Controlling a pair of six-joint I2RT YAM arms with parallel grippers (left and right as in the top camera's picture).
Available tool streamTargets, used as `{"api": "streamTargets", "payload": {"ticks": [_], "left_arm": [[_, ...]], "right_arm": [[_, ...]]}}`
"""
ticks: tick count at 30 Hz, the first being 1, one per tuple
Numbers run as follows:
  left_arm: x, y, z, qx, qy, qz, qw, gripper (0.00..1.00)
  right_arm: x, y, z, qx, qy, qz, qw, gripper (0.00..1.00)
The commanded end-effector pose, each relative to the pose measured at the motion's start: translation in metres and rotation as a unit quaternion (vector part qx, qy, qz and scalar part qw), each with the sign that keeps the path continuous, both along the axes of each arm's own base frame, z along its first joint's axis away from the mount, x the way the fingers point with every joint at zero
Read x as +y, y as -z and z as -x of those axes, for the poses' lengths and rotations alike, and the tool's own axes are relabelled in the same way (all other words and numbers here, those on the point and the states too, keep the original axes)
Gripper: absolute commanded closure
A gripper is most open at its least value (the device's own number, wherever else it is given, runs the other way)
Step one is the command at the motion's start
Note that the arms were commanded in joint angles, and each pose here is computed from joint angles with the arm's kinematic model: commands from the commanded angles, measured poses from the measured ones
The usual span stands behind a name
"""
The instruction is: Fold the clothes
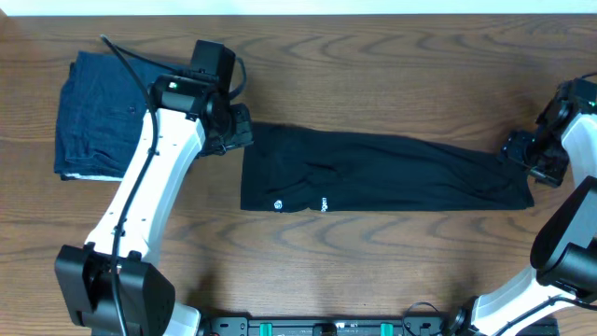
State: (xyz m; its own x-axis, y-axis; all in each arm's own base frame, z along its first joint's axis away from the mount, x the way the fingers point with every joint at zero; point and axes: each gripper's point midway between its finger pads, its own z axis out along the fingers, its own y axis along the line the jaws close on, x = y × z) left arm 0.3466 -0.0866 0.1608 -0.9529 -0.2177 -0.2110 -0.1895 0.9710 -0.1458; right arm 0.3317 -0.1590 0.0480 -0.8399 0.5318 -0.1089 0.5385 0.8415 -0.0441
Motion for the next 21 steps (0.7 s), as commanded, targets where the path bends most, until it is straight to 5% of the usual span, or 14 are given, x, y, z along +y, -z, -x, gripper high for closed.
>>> {"api": "streamTargets", "payload": {"ticks": [1,15,21], "left_arm": [[0.006,0.01,0.006,0.02,-0.012,-0.006,1.0,0.43],[0.007,0.011,0.007,0.023,-0.012,-0.007,1.0,0.43],[0.007,0.011,0.008,0.024,-0.012,-0.007,1.0,0.43]], "right_arm": [[-0.003,0.0,0.003,-0.006,-0.033,-0.001,0.999,0.2],[-0.008,0.043,0.002,-0.046,-0.049,0.018,0.998,0.2],[-0.004,0.056,0.004,-0.059,-0.05,0.018,0.997,0.37]]}}
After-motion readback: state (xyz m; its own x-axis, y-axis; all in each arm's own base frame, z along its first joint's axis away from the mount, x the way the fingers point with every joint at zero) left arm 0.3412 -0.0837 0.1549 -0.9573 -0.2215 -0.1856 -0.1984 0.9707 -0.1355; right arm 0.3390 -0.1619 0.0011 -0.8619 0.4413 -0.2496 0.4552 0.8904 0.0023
